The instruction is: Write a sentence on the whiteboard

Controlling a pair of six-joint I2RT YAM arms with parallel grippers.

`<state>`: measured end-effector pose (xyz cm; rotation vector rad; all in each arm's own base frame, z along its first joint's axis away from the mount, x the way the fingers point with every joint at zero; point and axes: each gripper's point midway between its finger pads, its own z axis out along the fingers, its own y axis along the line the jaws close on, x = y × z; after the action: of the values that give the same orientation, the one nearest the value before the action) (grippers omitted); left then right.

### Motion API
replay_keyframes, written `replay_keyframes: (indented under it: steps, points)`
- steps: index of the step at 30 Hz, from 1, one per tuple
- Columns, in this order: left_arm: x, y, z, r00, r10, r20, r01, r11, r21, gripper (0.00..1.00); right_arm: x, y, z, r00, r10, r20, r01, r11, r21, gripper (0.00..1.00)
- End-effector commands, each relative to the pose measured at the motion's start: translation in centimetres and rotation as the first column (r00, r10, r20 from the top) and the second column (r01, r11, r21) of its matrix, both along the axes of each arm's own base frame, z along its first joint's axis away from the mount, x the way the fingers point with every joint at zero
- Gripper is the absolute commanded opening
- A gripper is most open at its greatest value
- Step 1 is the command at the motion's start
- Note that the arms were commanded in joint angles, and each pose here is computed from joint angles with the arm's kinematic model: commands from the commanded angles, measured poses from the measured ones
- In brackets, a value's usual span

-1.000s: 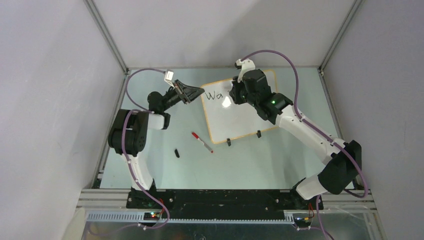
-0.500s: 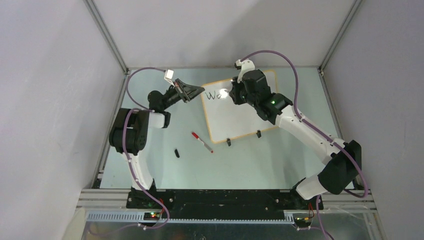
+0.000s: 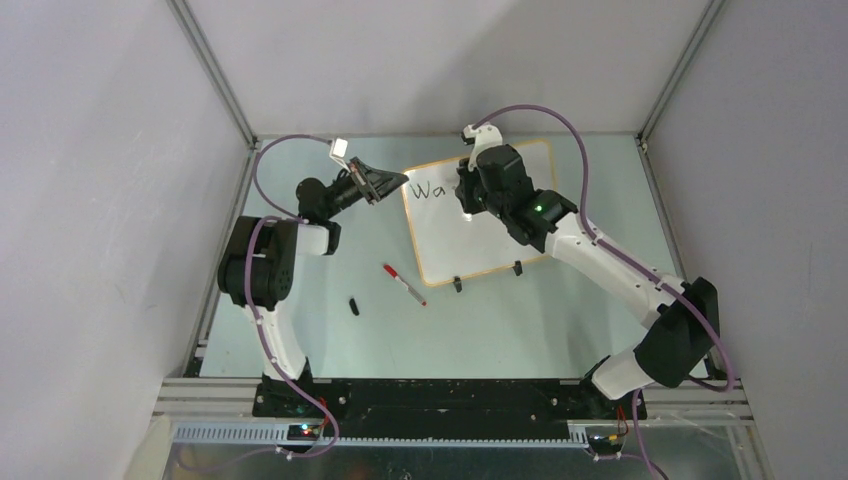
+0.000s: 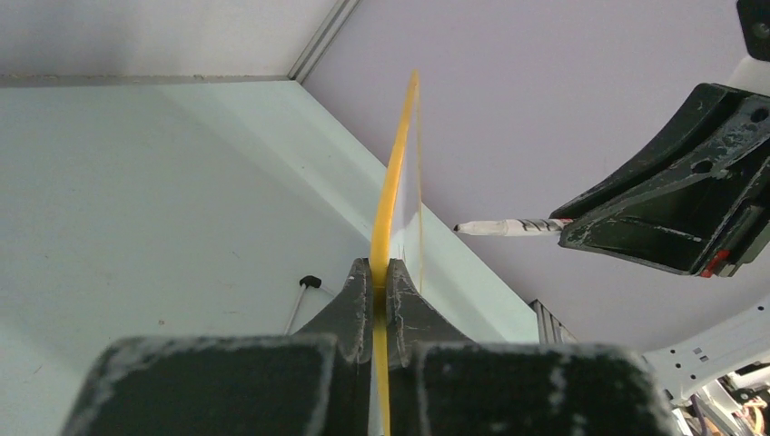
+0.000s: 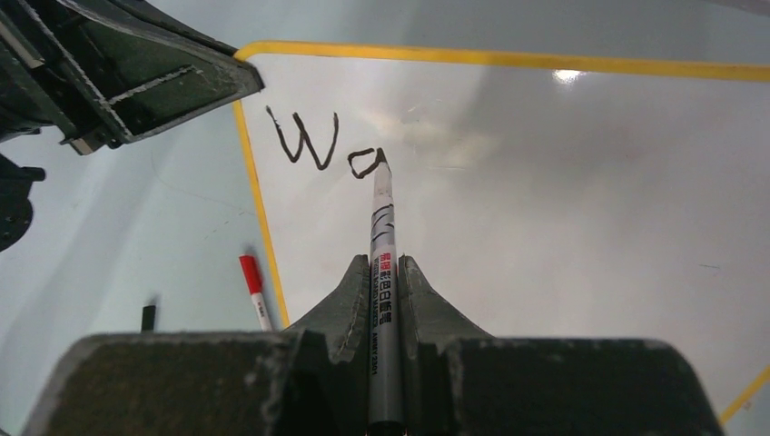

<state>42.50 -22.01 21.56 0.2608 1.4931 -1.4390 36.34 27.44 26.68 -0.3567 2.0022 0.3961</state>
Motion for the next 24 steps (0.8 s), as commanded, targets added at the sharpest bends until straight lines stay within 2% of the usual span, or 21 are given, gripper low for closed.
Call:
replay_keyframes:
  steps: [1,14,24]
  points:
    - [0.0,-0.2,0.8,0.997,-0.008,0.079,0.004,0.999,0.045,0.00,0.9,-0.3,-0.1,0.998,-0.049,0.039,0.050,0.998,-0.037,0.00]
    - [-0.2,-0.2,1.0,0.996,-0.010,0.088,0.006,0.999,0.046,0.00,1.4,0.1,-0.9,0.998,-0.062,0.023,0.064,0.995,-0.077,0.00]
    - [-0.3,-0.3,0.9,0.996,-0.016,0.090,0.011,0.999,0.047,0.00,1.7,0.2,0.3,0.997,-0.067,0.045,0.070,0.996,-0.062,0.00]
